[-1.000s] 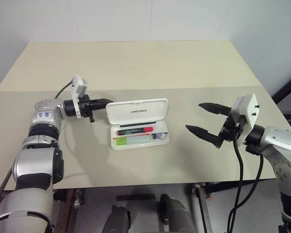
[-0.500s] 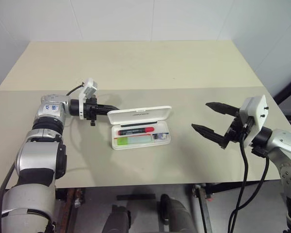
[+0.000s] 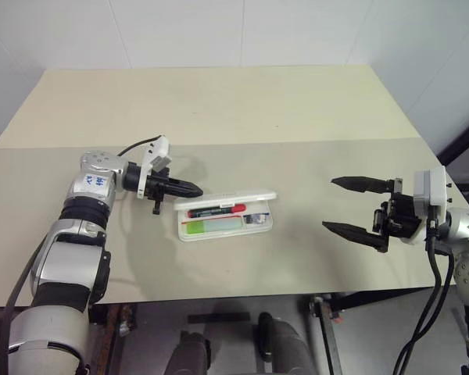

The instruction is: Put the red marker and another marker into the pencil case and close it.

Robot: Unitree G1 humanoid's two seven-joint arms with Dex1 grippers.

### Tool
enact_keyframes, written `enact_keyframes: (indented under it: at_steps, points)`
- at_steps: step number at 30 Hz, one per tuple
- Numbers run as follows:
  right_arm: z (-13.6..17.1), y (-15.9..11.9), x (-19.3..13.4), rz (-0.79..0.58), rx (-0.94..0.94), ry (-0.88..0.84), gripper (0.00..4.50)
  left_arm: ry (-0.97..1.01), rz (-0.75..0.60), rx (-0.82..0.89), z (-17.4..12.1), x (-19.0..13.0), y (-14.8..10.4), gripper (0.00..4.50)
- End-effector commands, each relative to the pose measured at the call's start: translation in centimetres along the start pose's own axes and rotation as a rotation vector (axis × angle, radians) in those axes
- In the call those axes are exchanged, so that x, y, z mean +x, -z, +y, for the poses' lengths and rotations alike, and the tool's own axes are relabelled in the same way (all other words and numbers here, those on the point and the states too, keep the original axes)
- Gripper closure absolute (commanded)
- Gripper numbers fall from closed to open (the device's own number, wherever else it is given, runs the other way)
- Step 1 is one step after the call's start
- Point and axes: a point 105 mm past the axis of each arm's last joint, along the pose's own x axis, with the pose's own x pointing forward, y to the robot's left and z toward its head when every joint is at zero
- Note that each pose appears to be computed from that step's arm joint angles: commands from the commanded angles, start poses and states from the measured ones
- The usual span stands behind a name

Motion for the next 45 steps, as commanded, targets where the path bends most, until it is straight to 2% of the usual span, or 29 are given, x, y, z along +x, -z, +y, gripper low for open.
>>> enact_keyframes:
  at_steps: [1, 6, 14, 24, 27, 29, 33, 35, 36, 38, 40, 45]
  points:
    - [-0.8, 0.6, -0.5, 0.040, -0.066, -0.069, 0.00, 0.133, 0.014, 0.006, -1.7, 0.2, -0.1, 4.45]
    - [-2.2, 0.8, 0.1, 0.052, -0.098, -0.094, 0.00, 0.165, 0.045, -0.007, -2.5, 1.0, 0.6, 4.45]
    - [-1.7, 1.1, 1.1, 0.047, -0.097, -0.110, 0.00, 0.124, 0.160, -0.055, -2.7, 2.3, 2.8, 4.45]
    - [-1.5, 1.3, 1.1, 0.051, -0.090, -0.084, 0.00, 0.119, 0.337, -0.032, -3.0, 2.6, 5.2, 4.45]
    - [-1.5, 1.3, 1.0, 0.052, -0.090, -0.077, 0.00, 0.120, 0.350, -0.014, -3.0, 2.7, 5.4, 4.45]
    - [-1.6, 1.3, 1.0, 0.050, -0.093, -0.068, 0.00, 0.098, 0.311, 0.001, -2.7, 2.9, 4.6, 4.45]
    - [-1.7, 1.2, 0.8, 0.046, -0.090, -0.050, 0.00, 0.028, 0.143, 0.045, -2.0, 3.2, 1.2, 4.45]
    - [-1.7, 1.3, 0.7, 0.048, -0.087, -0.042, 0.00, 0.056, 0.013, -0.136, -2.4, 2.9, -0.7, 4.45]
    - [-1.7, 1.3, 0.6, 0.049, -0.086, -0.039, 0.00, 0.042, -0.024, -0.156, -2.4, 2.8, -1.4, 4.45]
    - [-1.8, 1.3, 0.5, 0.047, -0.085, -0.027, 0.00, 0.034, -0.106, -0.103, -3.1, 2.4, -2.7, 4.45]
    - [-1.9, 1.2, 0.5, 0.046, -0.083, -0.015, 0.00, -0.039, -0.206, 0.028, -3.6, 1.6, -4.1, 4.45]
    - [-2.4, 1.1, 0.8, 0.036, -0.077, 0.007, 0.00, -0.210, -0.373, -0.048, -4.1, -0.4, -5.0, 4.45]
